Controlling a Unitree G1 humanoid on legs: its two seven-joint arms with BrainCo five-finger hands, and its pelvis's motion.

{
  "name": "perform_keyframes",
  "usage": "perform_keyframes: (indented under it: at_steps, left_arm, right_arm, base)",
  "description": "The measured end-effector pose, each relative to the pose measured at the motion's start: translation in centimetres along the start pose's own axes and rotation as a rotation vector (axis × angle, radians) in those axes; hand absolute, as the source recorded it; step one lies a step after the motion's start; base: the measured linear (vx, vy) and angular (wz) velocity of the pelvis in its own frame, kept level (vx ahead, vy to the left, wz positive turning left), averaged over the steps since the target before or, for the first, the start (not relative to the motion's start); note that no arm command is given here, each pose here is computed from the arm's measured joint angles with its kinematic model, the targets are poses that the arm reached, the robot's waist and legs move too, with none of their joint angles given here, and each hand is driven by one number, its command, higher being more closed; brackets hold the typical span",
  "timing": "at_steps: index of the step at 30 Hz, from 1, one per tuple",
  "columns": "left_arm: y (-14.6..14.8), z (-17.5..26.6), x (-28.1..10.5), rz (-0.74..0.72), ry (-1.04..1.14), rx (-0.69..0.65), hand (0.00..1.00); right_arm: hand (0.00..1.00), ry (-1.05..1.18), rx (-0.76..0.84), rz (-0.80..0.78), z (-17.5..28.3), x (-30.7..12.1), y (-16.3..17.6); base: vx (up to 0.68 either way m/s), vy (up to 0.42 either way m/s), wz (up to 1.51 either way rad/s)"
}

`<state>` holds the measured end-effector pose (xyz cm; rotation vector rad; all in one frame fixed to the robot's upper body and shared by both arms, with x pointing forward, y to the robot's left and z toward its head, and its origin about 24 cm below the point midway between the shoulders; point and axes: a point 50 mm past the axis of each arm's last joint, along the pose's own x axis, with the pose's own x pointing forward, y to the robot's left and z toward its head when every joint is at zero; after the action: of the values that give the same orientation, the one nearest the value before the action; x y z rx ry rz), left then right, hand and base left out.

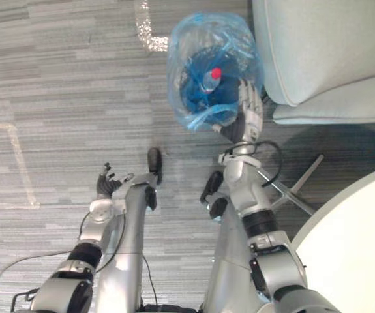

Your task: Gather rubbish on tea table into small bin, then transfer packed bag to large trash can.

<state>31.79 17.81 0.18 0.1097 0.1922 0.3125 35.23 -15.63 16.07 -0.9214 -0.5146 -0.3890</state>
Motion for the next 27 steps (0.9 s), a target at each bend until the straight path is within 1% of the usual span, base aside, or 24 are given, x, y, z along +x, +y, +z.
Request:
perform_keyframes:
  at_steps: [3,6,9,15,23,27]
  left_arm:
    - [0.0,0.0,0.0,0.001,0.0,0.001,0.0]
    - [0.1,0.0,0.0,0.003,-0.003,0.0,0.0]
    - [0.1,0.3,0.3,0.007,-0.008,-0.001,0.0]
    - [0.1,1.6,1.1,0.026,-0.033,-0.005,0.0]
    - [0.0,1.9,1.3,0.028,-0.036,-0.03,0.0]
    - [-0.1,2.1,1.5,0.03,-0.034,-0.047,0.0]
  right_arm:
    - [0.0,-0.013,-0.039,0.05,-0.1,-0.5,0.8]
    - [0.0,0.024,-0.073,0.098,-1.1,-0.5,1.6]
    - [0.0,0.081,-0.115,0.142,-2.2,-0.2,2.3]
    - [0.0,0.155,-0.166,0.18,-3.0,1.4,2.7]
    - [0.0,0.22,-0.179,0.188,-3.1,2.8,2.5]
    - [0.0,0.24,-0.164,0.209,-2.8,2.5,3.3]
  base:
    - [0.0,0.0,0.0]
    - [0.0,0.0,0.0]
    - [0.0,0.0,0.0]
    - [0.0,0.0,0.0]
    - [-0.01,-0.001,0.02]
    - [-0.02,-0.005,0.07]
